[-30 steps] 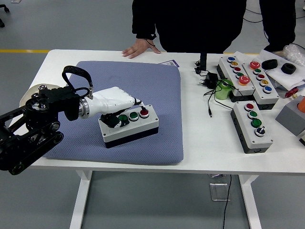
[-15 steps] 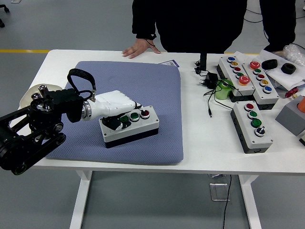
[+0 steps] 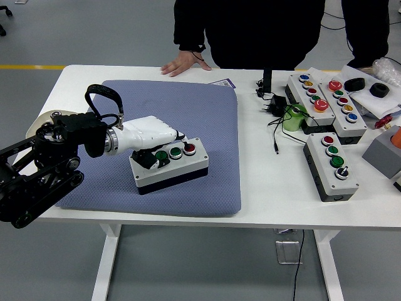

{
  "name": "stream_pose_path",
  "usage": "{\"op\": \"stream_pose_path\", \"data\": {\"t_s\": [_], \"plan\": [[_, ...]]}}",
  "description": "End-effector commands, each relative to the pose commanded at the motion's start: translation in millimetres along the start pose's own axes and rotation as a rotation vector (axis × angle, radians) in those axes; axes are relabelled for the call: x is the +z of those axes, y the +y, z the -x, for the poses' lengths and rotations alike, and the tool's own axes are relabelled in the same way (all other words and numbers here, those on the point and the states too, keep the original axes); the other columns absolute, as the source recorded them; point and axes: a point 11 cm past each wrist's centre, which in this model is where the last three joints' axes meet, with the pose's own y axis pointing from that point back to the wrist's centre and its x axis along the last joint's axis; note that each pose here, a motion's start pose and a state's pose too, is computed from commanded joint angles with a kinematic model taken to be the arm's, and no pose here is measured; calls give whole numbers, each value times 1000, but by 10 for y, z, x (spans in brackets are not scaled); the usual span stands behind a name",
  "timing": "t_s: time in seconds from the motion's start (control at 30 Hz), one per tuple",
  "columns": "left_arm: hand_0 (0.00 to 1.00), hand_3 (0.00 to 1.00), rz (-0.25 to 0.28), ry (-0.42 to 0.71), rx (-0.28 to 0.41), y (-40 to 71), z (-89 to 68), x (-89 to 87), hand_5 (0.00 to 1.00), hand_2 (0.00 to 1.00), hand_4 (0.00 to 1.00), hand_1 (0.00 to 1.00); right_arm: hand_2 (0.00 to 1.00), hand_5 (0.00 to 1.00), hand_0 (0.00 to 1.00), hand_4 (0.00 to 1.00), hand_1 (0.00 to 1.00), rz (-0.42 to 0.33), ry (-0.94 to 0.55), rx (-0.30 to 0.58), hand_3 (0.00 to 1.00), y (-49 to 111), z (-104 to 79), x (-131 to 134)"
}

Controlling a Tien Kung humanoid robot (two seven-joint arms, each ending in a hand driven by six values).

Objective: Pick up the button,place it on the desk,press the button,press the button

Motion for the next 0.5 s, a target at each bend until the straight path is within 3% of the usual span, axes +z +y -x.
{"op": "stream_pose_path", "data": {"t_s": [0.5], "plan": [[2, 748, -28, 3, -31, 140, 26, -96, 2, 44, 594, 2, 739, 153, 766, 196, 731, 2, -1, -1, 593, 0, 4, 6]]}}
